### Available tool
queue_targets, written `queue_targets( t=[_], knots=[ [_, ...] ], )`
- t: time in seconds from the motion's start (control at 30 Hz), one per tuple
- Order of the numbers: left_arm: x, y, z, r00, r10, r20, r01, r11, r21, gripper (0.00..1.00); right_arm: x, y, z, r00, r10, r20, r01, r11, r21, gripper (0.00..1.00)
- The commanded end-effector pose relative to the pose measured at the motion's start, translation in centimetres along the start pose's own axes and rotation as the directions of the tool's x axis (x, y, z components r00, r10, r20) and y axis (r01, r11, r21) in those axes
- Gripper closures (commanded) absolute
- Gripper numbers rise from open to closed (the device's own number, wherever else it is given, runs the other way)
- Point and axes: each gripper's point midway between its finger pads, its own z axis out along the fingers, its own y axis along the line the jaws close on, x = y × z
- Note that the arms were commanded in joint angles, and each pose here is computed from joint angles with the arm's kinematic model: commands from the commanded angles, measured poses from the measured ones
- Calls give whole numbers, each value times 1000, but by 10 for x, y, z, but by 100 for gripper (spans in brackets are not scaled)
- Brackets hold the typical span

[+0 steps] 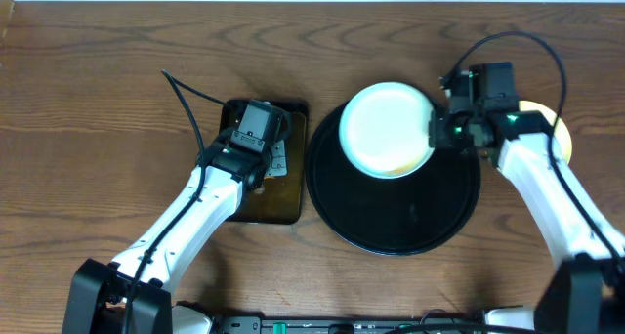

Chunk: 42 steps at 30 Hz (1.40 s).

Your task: Clean dirty plates on tray and stack at the side

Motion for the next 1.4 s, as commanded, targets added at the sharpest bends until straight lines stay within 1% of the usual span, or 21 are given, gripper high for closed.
queue_targets(
  t=[0.0, 0.1, 0.2, 0.33, 0.43, 0.57, 0.7, 0.9, 1.03, 1.13, 1.23, 1.37],
  knots=[
    [0, 7, 4, 1000, 10, 7, -10, 999, -36, 92, -13, -21, -26, 993, -93, 67, 77, 974, 213, 99],
    [-2, 6, 4, 1000, 10, 12, -9, 999, -33, 92, -13, -24, -39, 986, -153, 68, 126, 948, 294, 99],
    [-2, 7, 4, 1000, 10, 12, -9, 999, -33, 92, -7, -27, -45, 978, -206, 30, 183, 917, 356, 99],
    [-3, 6, 4, 1000, 9, 16, -9, 999, -31, 92, 0, -33, -51, 972, -235, -16, 218, 870, 443, 99],
    [-4, 6, 4, 1000, 8, 20, -8, 1000, -30, 92, -1, -33, -54, 965, -260, -20, 236, 838, 493, 99],
    [-4, 5, 4, 1000, 8, 22, -7, 1000, -29, 92, -5, -26, -60, 949, -313, -21, 270, 781, 564, 99],
    [-4, 5, 4, 1000, 8, 23, -7, 1000, -29, 92, -11, -15, -70, 925, -379, -17, 299, 701, 647, 99],
    [-4, 5, 4, 1000, 8, 23, -7, 1000, -29, 92, -13, 10, -78, 886, -463, -11, 341, 636, 692, 99],
    [-4, 5, 4, 1000, 8, 23, -7, 1000, -29, 92, -18, 20, -88, 863, -504, 7, 331, 577, 747, 99],
    [-4, 5, 4, 1000, 8, 23, -7, 1000, -29, 92, -23, 27, -101, 844, -535, 28, 299, 514, 804, 99],
    [-4, 5, 4, 1000, 8, 23, -7, 1000, -29, 92, -29, 33, -113, 830, -555, 59, 253, 469, 846, 99],
    [-4, 5, 4, 1000, 8, 22, -7, 1000, -28, 92, -31, 40, -116, 816, -574, 66, 254, 458, 852, 99]
  ],
)
